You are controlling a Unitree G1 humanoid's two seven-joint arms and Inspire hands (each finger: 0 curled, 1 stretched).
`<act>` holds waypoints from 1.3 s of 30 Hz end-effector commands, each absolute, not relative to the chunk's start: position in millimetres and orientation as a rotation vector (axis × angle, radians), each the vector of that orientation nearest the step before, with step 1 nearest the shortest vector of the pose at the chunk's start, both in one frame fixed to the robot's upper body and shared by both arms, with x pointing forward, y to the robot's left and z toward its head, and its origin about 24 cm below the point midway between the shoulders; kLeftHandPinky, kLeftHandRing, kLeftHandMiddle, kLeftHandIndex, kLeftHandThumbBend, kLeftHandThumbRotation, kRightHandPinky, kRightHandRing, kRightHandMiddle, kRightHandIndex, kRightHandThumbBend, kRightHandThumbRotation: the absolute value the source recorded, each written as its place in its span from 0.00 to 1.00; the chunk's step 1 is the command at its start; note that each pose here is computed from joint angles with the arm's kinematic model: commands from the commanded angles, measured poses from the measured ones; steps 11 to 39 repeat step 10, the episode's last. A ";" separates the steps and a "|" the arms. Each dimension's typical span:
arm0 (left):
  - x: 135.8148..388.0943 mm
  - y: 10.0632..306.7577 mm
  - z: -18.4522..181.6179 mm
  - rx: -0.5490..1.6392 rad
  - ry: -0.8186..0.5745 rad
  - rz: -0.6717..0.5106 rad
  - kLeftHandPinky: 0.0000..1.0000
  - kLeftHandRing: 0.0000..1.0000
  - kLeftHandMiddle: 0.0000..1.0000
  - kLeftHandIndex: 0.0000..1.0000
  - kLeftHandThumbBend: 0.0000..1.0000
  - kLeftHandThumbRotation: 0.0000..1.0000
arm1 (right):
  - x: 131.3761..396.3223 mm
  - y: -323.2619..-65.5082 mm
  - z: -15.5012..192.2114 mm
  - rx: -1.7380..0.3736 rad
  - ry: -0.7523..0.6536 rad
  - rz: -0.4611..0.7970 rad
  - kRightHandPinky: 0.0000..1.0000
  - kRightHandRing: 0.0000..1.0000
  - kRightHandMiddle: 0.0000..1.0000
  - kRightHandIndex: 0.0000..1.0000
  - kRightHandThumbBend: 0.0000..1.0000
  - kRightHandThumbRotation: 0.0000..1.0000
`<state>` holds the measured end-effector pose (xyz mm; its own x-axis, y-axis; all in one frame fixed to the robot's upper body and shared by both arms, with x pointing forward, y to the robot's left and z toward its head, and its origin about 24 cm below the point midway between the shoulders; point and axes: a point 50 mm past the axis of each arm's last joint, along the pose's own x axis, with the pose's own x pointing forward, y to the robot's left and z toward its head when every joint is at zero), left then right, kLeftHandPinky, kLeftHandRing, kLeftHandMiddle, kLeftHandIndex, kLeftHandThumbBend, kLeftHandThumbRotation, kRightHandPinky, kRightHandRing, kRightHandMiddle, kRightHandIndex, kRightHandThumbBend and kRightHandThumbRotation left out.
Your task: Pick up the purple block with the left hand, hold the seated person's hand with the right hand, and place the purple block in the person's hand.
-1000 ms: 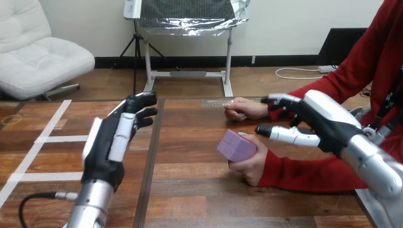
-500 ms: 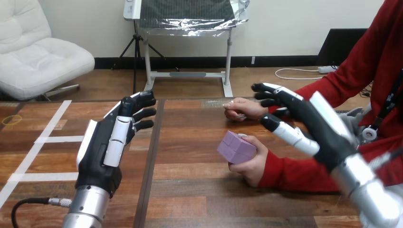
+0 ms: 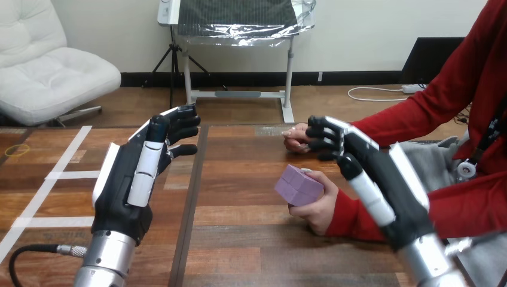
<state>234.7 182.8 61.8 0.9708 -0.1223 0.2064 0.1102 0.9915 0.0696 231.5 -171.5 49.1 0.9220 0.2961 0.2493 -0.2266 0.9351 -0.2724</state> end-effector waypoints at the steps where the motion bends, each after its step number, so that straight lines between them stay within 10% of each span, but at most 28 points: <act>1: 240.1 178.6 81.3 0.043 -0.323 -0.120 0.62 0.76 0.75 0.72 0.57 1.00 | 228.9 -166.6 70.1 -0.176 -0.417 0.254 0.73 0.77 0.80 0.82 0.89 1.00; 39: 240.6 174.3 81.0 0.026 -0.344 -0.102 0.55 0.72 0.72 0.70 0.54 1.00 | 218.8 -164.1 69.2 -0.074 -0.414 0.244 0.73 0.78 0.80 0.83 0.88 1.00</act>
